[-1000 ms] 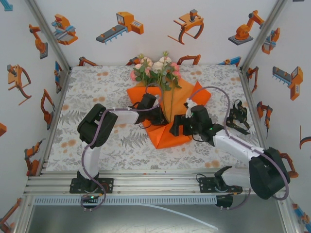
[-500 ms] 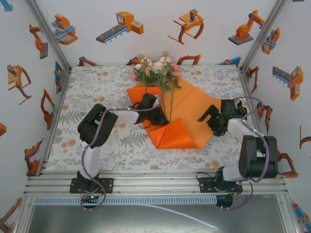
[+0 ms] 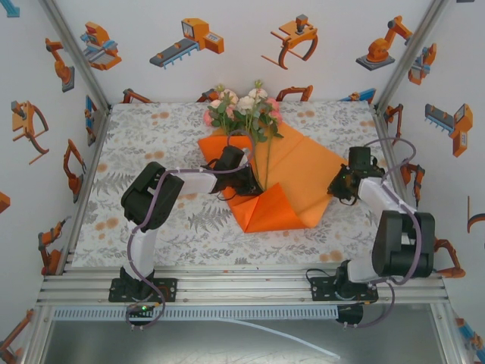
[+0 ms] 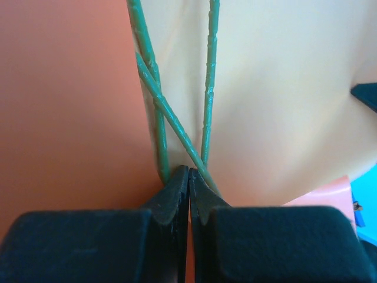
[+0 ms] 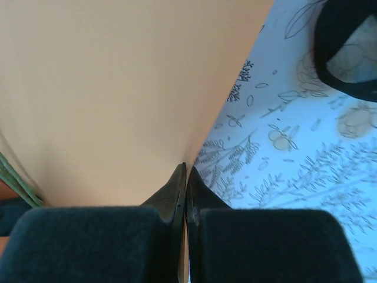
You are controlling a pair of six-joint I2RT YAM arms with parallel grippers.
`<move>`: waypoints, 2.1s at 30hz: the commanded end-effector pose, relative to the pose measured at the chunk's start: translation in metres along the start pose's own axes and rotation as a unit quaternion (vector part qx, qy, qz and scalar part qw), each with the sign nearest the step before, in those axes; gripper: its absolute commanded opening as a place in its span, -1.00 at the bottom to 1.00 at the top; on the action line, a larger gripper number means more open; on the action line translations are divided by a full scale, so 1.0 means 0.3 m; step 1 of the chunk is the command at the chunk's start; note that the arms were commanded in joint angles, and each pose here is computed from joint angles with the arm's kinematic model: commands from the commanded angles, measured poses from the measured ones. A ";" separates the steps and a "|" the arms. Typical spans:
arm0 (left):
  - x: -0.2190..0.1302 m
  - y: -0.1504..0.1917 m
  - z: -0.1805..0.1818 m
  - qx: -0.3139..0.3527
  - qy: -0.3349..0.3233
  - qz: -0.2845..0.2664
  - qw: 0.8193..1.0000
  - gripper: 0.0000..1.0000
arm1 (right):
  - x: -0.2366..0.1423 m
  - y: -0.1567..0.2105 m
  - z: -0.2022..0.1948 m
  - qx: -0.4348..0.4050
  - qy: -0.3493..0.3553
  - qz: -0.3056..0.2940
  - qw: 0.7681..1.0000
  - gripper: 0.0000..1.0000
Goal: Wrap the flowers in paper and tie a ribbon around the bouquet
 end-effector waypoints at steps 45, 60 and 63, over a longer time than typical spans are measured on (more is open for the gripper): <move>0.011 -0.037 0.009 0.013 -0.007 0.004 1.000 -0.80 | -0.240 0.447 0.409 -0.240 -0.186 0.159 0.939 -0.20; -0.010 -0.027 0.016 0.015 -0.011 -0.003 1.000 -0.80 | -0.301 0.335 0.320 -0.263 -0.122 0.026 0.957 0.73; -0.016 -0.027 0.015 0.017 -0.012 -0.002 1.000 -0.79 | -0.246 0.326 0.382 -0.269 -0.194 0.033 0.943 0.31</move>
Point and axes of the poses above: each hand's point on the last joint's axis, 136 mm out from that joint toward the fingers, its own x axis out along the fingers, its own z axis along the line the jaws close on, y = z × x, the point moved 9 cm from there along -x, back along the fingers, and after that the axes turned 8 degrees about -x, right-handed, at the moved point
